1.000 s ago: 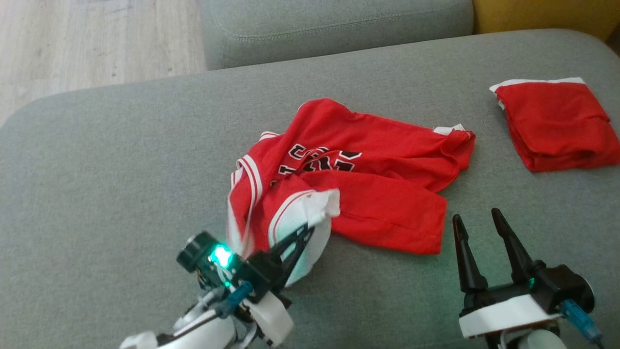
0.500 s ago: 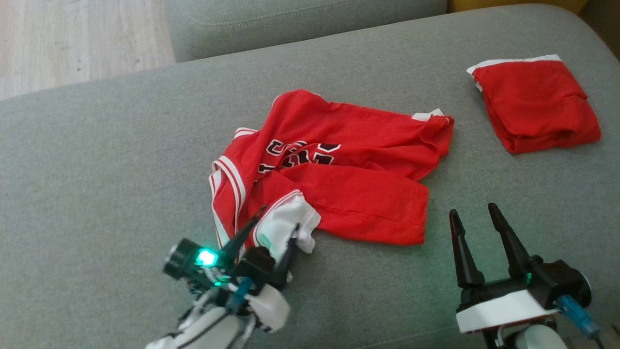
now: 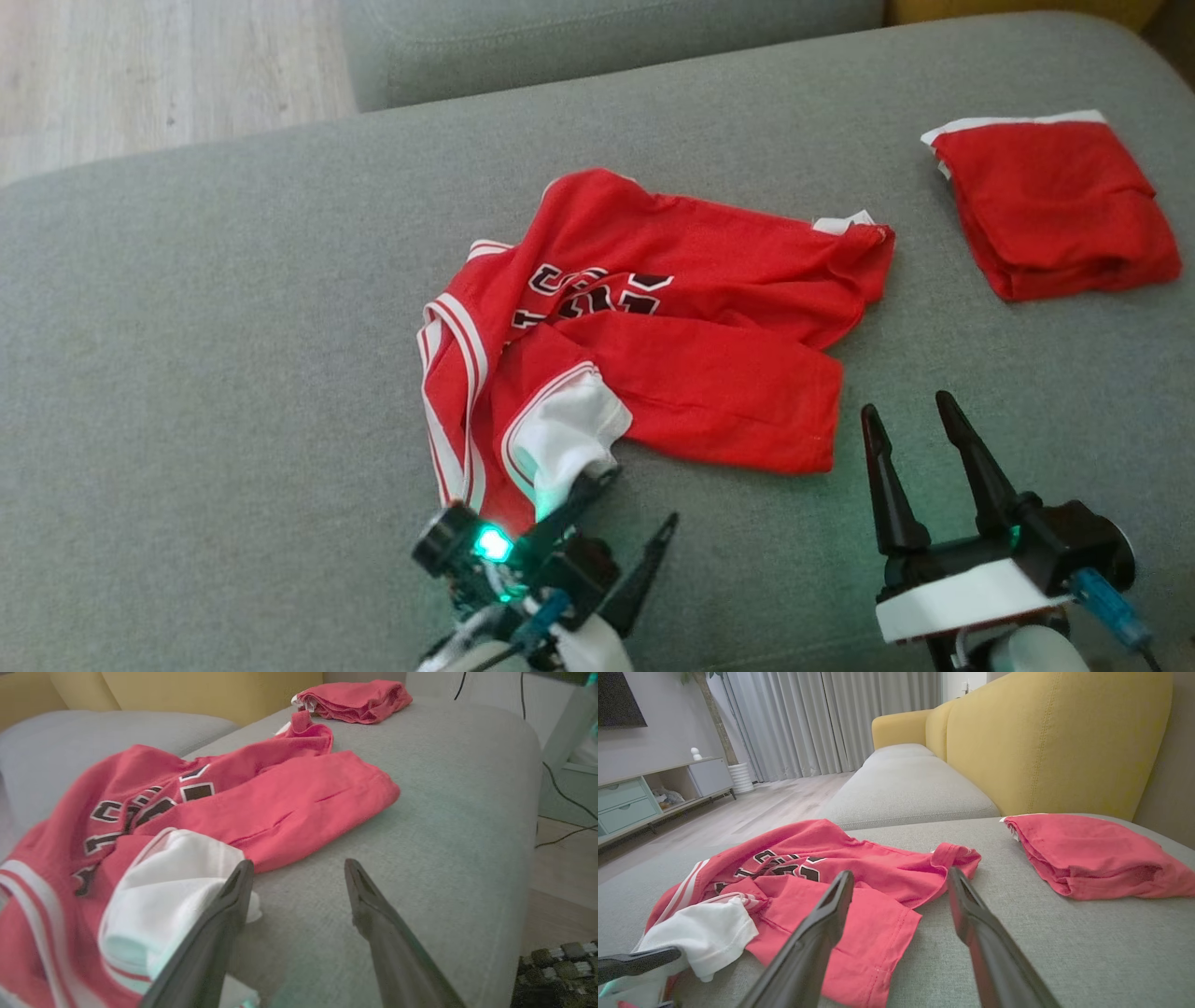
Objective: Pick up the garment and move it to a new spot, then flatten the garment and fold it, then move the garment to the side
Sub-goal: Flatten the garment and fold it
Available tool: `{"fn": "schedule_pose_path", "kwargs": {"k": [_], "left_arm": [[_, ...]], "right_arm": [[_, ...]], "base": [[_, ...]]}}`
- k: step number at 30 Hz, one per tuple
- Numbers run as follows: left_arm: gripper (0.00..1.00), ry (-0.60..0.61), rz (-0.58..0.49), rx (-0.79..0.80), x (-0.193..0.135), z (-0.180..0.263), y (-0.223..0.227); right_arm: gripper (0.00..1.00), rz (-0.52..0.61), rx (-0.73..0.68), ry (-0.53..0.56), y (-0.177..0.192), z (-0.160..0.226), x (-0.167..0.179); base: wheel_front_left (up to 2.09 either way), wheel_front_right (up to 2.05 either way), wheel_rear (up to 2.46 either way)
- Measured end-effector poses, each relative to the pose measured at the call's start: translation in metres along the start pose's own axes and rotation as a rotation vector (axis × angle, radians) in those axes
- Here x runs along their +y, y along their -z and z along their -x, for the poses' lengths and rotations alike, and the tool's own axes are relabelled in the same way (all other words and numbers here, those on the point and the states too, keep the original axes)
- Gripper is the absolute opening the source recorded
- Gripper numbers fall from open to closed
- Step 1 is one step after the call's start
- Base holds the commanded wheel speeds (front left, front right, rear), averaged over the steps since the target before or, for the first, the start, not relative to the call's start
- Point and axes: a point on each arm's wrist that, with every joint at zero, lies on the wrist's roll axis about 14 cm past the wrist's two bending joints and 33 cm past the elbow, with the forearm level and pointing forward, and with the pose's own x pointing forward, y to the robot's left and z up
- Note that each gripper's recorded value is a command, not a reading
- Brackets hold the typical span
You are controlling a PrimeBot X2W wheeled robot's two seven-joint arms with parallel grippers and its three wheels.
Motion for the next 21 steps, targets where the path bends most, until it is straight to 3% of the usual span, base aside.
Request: {"fn": "schedule_pose_path", "kwargs": {"k": [5,10,21], "left_arm": [[1.0,0.045,0.073,0.075,-0.018,-0.01,0.019],[1.0,-0.044,0.046,0.135,0.007,-0.02,0.037],[1.0,-0.207,0.032,0.106,0.042,-0.026,0.032]], "right_arm": [[1.0,0.0,0.017,-0.001,0.005,-0.003,0.0],[1.0,0.001,0.034,0.01,0.01,-0.004,-0.003],[1.0,0.004,0.035,0.012,0.01,-0.005,-0.005]], "base": [[0.0,0.0,0.0],[0.0,0.0,0.0],[0.0,0.0,0.0]]}}
